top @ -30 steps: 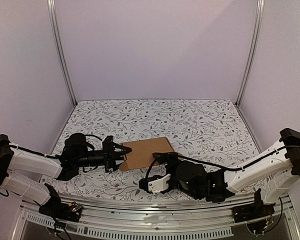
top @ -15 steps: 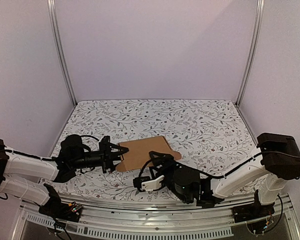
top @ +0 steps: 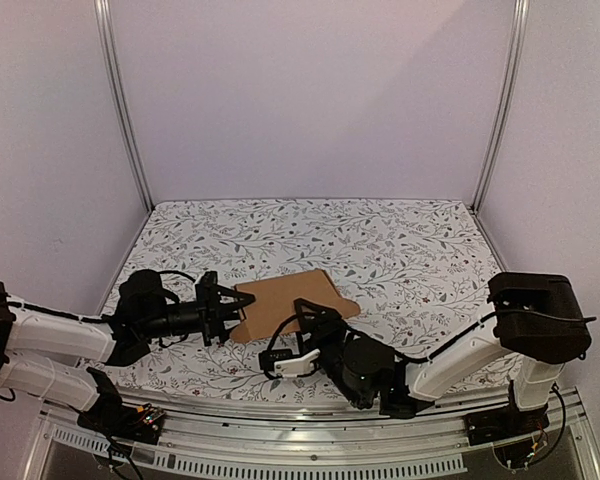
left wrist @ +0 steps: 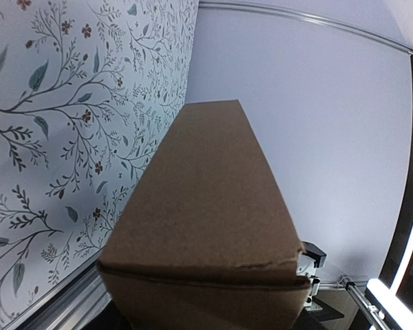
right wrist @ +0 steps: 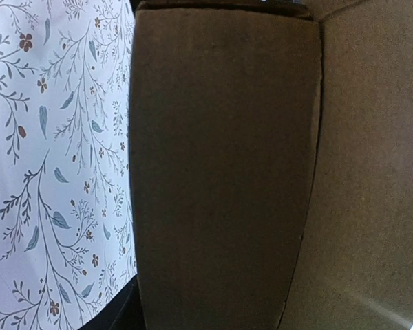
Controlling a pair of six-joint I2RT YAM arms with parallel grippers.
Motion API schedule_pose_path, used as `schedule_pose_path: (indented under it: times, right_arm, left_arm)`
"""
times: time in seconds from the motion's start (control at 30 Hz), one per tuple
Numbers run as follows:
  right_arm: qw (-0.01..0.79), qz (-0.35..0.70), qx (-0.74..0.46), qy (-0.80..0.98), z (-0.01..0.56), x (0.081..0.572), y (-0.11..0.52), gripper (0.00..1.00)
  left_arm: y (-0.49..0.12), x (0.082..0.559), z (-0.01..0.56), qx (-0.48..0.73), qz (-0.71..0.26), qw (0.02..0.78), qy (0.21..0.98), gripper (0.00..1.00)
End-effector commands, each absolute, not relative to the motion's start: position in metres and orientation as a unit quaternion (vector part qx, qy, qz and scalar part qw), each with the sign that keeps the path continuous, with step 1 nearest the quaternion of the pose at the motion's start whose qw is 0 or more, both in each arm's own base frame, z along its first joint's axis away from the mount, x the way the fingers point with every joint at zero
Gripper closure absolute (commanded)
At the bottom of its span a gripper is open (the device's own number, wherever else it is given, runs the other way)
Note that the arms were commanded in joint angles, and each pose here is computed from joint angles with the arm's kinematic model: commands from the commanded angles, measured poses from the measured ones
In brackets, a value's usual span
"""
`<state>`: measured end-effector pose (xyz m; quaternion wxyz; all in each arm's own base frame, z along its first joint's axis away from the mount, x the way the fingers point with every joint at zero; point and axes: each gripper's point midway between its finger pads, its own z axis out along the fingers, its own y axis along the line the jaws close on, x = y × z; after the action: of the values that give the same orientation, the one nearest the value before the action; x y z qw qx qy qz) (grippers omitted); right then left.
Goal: Fold the paper box
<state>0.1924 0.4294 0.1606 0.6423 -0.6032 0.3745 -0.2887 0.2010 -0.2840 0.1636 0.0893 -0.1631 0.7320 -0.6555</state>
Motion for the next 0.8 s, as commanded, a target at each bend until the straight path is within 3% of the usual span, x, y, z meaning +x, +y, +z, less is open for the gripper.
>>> schedule_pose_path:
  times: [0.0, 0.17, 0.33, 0.43, 0.6, 0.7, 0.77]
  right_arm:
    - [0.655, -0.292, -0.588, 0.375, 0.170, 0.193, 0.434, 0.45]
    - [0.655, -0.295, -0.586, 0.375, 0.172, 0.193, 0.434, 0.58]
    - [0.656, -0.297, -0.584, 0.374, 0.174, 0.194, 0.433, 0.64]
    - [0.653, -0.300, -0.587, 0.373, 0.174, 0.194, 0.432, 0.66]
    - [0.630, -0.300, -0.611, 0.373, 0.168, 0.193, 0.425, 0.69]
    - [0.598, -0.285, -0.641, 0.388, 0.165, 0.189, 0.417, 0.71]
    - [0.562, -0.274, -0.669, 0.402, 0.160, 0.187, 0.406, 0.71]
  left_arm:
    - [-0.283, 0.194, 0.167, -0.150, -0.662, 0.082, 0.730, 1.00]
    - [-0.282, 0.193, 0.166, -0.149, -0.661, 0.083, 0.731, 1.00]
    - [-0.281, 0.192, 0.165, -0.148, -0.659, 0.083, 0.733, 0.98]
    - [-0.280, 0.192, 0.163, -0.148, -0.656, 0.084, 0.735, 0.85]
    - [-0.280, 0.191, 0.168, -0.130, -0.646, 0.098, 0.746, 0.43]
    - [-0.277, 0.192, 0.169, -0.121, -0.629, 0.116, 0.759, 0.27]
    - [-0.274, 0.193, 0.167, -0.116, -0.609, 0.127, 0.774, 0.22]
